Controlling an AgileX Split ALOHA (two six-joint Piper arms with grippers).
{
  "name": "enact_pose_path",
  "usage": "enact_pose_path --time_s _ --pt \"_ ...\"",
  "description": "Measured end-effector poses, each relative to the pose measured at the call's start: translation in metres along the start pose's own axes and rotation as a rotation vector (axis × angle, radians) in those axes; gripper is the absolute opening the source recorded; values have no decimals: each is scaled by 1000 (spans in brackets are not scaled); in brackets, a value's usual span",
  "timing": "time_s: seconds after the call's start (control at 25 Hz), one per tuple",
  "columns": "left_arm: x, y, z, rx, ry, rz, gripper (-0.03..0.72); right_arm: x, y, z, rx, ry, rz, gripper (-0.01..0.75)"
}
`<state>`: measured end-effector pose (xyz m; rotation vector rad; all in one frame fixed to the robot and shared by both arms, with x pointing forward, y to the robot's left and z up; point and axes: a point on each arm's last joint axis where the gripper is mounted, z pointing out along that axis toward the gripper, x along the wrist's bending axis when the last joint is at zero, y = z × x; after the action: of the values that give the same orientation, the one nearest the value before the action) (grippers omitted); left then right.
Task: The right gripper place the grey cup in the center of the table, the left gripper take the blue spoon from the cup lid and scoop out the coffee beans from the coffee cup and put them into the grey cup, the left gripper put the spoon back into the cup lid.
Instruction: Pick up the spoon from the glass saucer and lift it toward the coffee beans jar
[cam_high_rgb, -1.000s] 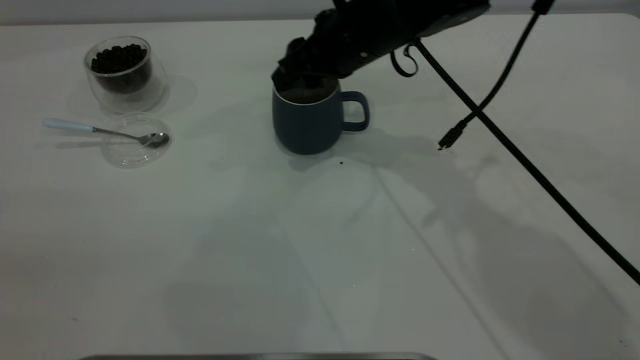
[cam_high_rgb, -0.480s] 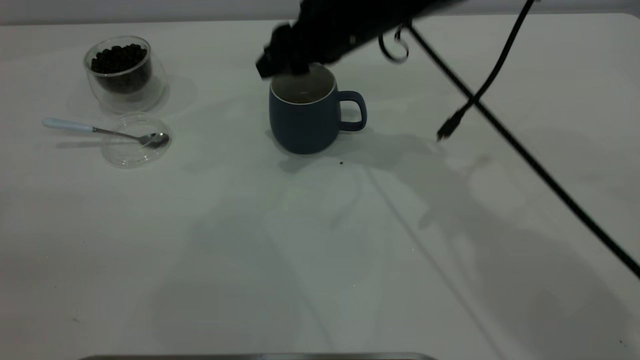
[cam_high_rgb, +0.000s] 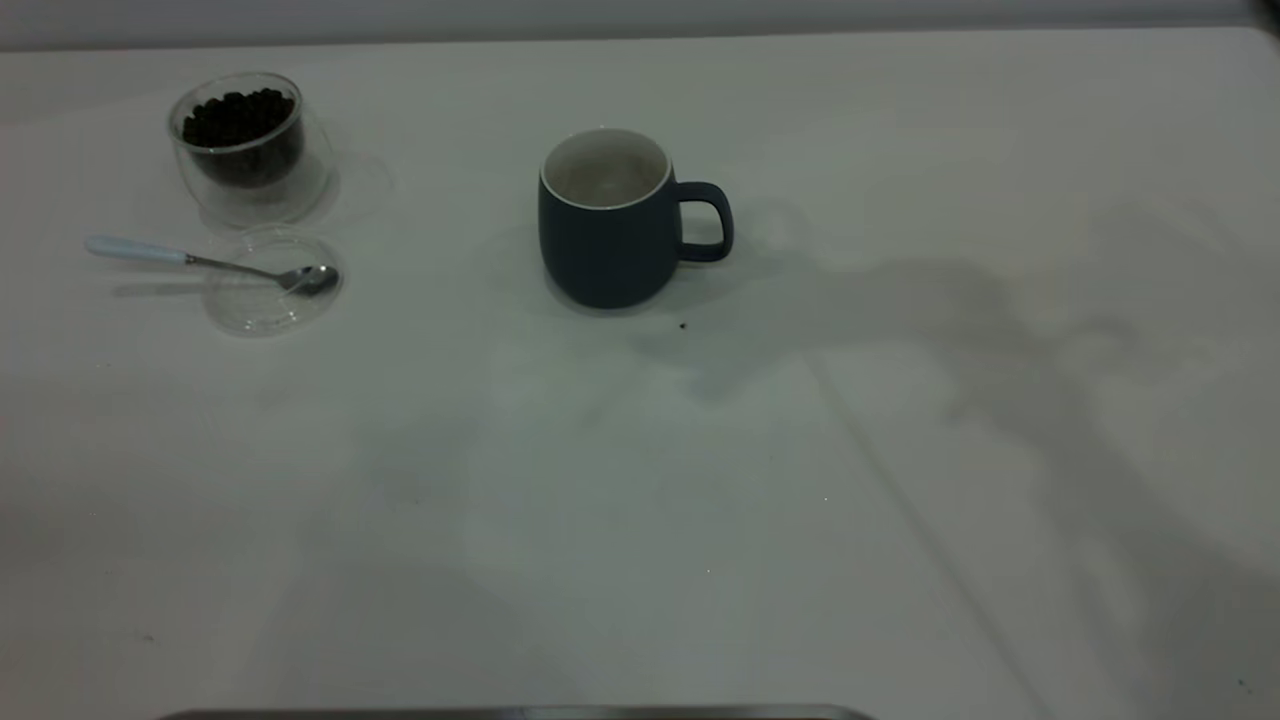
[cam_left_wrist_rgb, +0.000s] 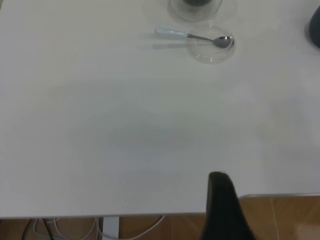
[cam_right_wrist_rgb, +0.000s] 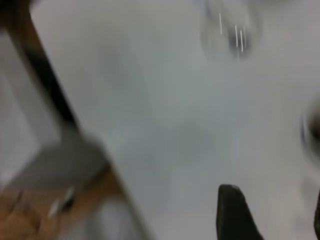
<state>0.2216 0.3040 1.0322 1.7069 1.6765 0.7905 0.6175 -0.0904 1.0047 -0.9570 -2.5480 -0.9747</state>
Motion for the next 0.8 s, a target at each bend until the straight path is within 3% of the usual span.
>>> enact_pose_path --time_s 0.12,0.24,0.36,0.8 --pt "0 0 0 0 0 0 532 0 -23 -37 188 -162 102 358" --pt "0 0 0 0 0 0 532 8 -47 -72 260 -353 186 358" --pt "0 0 0 0 0 0 532 30 -76 -99 296 -467 222 358" --pt "0 0 0 0 0 0 532 92 -213 -102 353 -498 321 358"
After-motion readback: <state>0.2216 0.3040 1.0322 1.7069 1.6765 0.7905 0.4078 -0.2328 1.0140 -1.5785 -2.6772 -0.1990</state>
